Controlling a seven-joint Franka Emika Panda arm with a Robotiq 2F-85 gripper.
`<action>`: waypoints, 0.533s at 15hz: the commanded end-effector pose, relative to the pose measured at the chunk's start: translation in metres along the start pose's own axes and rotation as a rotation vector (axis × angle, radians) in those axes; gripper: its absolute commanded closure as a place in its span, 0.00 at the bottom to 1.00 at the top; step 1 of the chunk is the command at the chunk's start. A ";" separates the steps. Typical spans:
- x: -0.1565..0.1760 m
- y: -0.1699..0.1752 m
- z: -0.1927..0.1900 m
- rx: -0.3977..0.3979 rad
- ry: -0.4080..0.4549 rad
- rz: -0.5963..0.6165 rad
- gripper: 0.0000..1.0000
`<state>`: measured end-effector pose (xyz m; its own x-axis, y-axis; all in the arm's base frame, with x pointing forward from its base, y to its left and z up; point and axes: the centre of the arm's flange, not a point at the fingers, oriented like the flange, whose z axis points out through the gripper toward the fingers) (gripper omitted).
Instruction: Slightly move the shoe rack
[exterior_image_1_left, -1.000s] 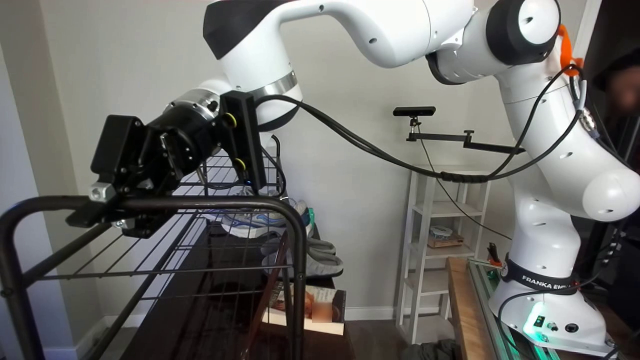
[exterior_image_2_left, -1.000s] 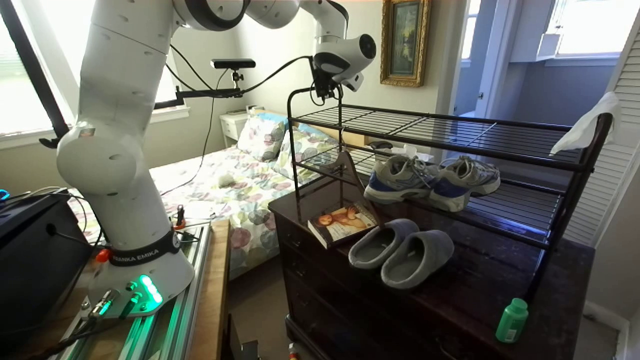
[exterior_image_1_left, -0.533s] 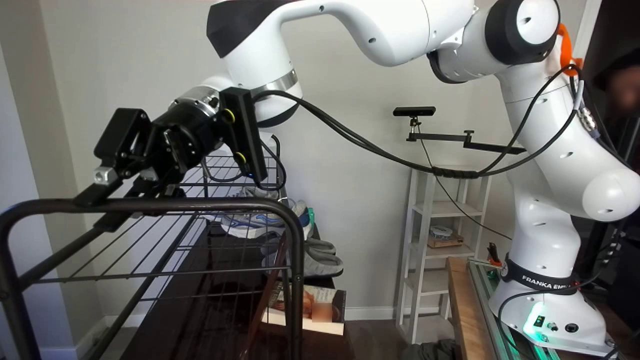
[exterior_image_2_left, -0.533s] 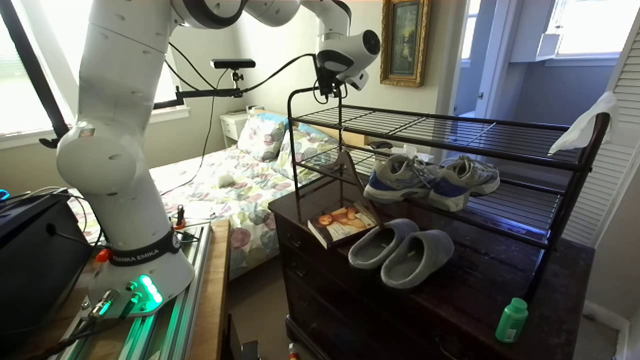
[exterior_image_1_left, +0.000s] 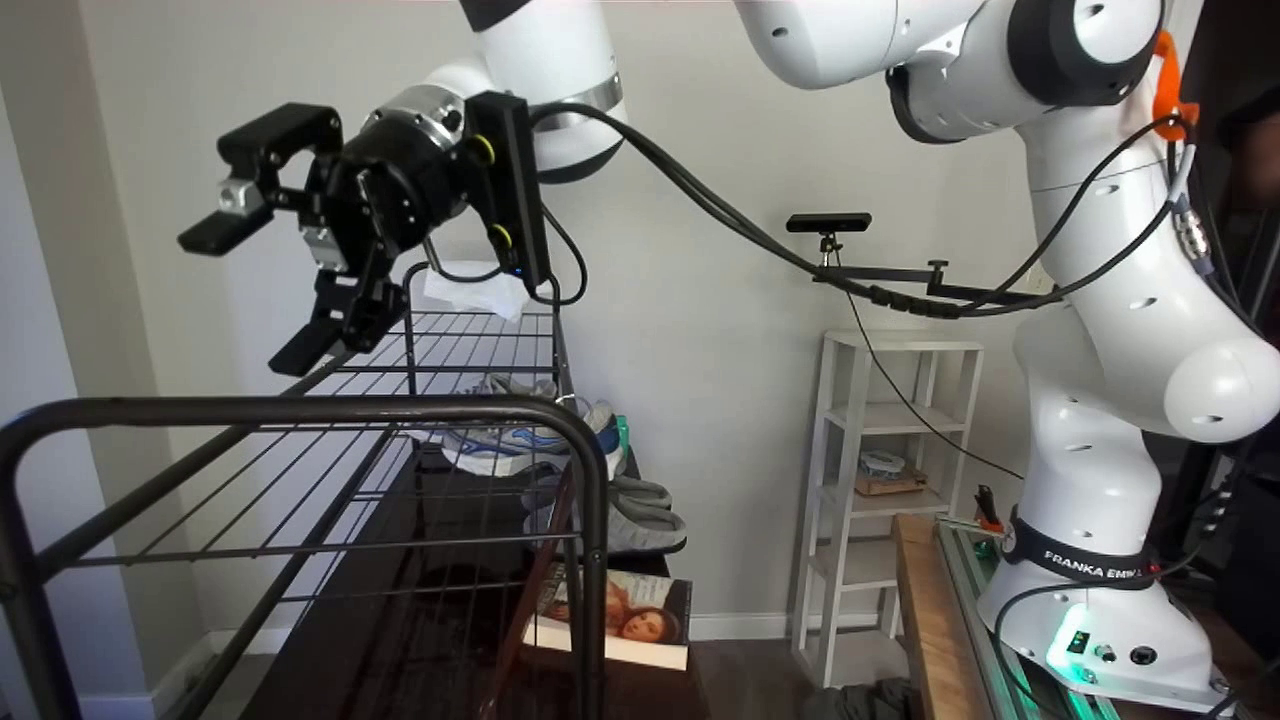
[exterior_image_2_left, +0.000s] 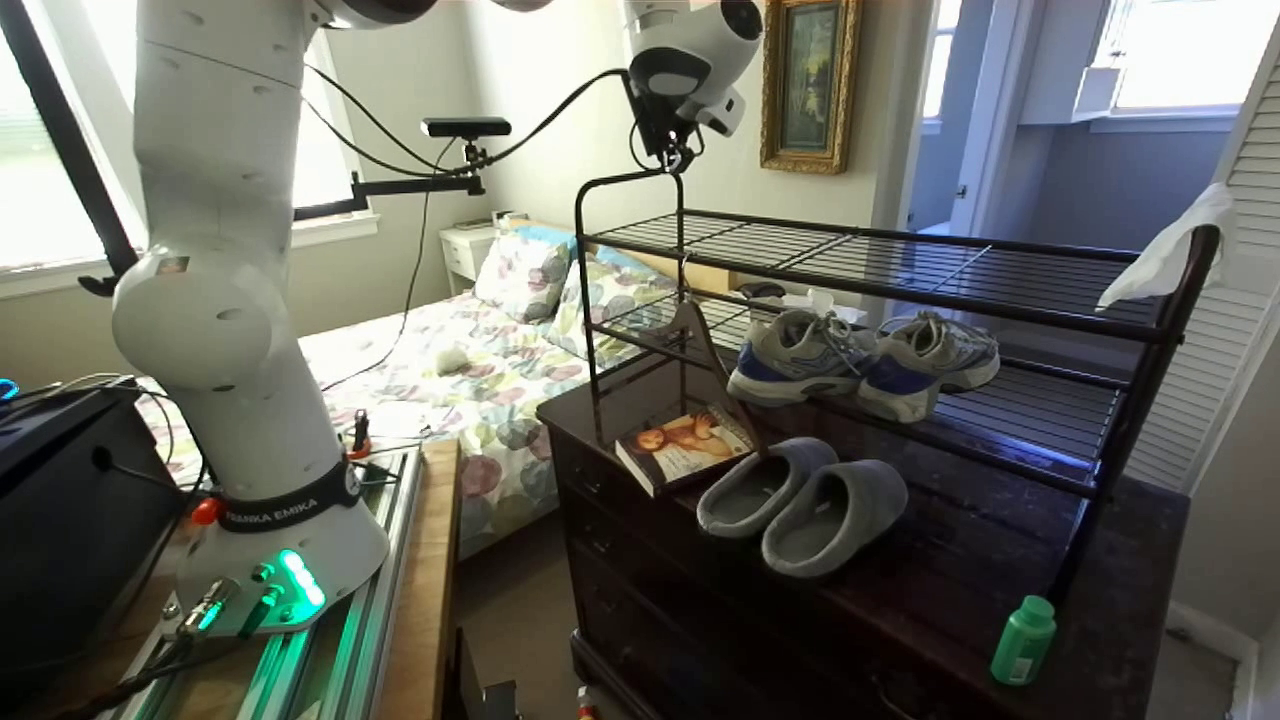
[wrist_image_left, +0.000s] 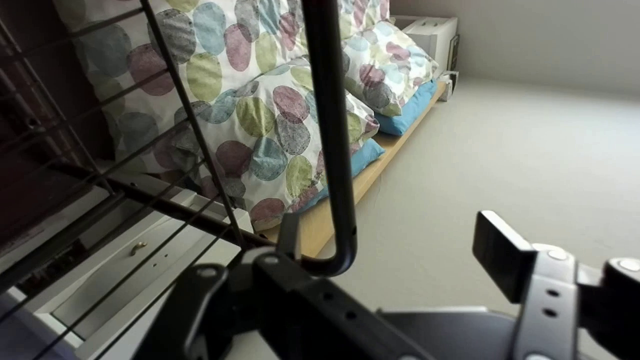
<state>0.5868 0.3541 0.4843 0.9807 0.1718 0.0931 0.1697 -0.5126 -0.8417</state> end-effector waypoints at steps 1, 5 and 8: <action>-0.004 -0.009 -0.005 -0.011 0.006 -0.033 0.05; -0.014 -0.023 -0.014 -0.023 0.020 -0.076 0.00; -0.015 -0.020 -0.013 -0.026 0.017 -0.074 0.00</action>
